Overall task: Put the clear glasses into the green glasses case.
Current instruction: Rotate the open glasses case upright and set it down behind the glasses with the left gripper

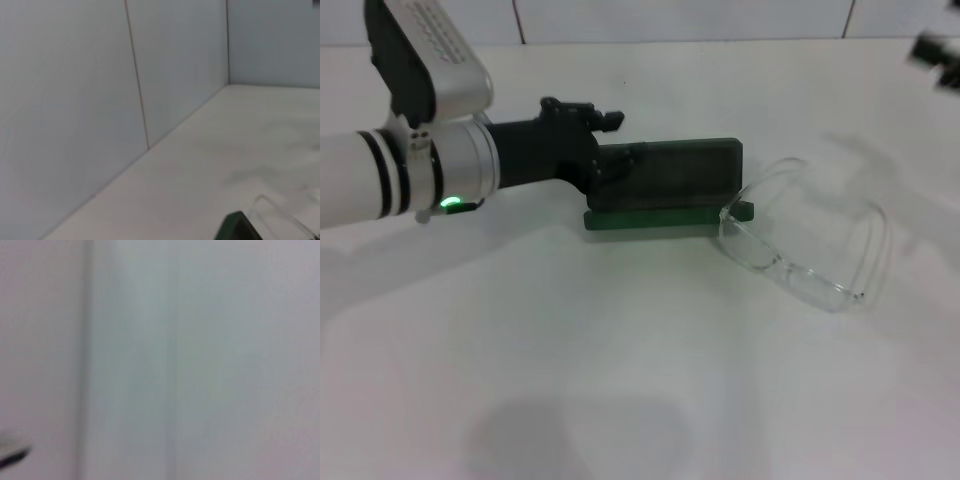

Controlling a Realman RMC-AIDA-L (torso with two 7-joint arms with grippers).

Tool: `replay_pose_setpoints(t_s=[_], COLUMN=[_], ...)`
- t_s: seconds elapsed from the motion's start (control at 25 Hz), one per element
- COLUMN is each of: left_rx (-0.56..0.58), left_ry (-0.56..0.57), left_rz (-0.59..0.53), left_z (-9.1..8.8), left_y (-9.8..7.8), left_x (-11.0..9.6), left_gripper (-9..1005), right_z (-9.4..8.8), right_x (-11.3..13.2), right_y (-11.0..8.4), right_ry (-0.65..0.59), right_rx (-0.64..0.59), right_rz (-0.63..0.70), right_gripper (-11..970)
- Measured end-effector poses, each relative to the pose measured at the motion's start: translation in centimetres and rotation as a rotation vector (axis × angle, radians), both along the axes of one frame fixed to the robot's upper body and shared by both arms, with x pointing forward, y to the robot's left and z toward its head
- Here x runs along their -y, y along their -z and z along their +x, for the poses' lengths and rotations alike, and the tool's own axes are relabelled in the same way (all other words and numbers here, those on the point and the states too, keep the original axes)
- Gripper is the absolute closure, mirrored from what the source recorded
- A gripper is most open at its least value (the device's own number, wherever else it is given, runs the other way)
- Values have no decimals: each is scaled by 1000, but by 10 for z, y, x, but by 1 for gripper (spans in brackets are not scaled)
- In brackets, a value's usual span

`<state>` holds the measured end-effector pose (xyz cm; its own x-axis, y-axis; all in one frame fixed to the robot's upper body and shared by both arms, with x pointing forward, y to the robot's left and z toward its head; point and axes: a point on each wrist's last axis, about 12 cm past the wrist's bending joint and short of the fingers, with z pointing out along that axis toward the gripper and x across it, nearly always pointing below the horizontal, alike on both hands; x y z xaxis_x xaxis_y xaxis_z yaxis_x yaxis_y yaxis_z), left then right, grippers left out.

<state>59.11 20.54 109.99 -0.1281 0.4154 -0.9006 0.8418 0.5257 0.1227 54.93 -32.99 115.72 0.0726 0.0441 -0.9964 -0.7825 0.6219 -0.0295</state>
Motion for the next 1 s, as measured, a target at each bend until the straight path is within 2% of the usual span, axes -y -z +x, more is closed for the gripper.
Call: replay_pose_setpoints(t_s=[0.08,0.24,0.56,1.0], left_rx=[-20,-39,-59,-77], left_ry=[8,25,103,134], left_rz=[5,11,57,79], left_z=[0,-1,-10,-17], left_y=[6,10,19,26], left_x=[3,6,21,23], left_gripper=[555,555,555,556], right_z=[-6,-12,-7,-6], right_x=[17,32,30,31], right_y=[4,10,11,11], right_ry=[100,200,210,222], right_rx=[45,90,92,88], right_rz=[82,151,143,142], right_gripper=[90,90,89,90])
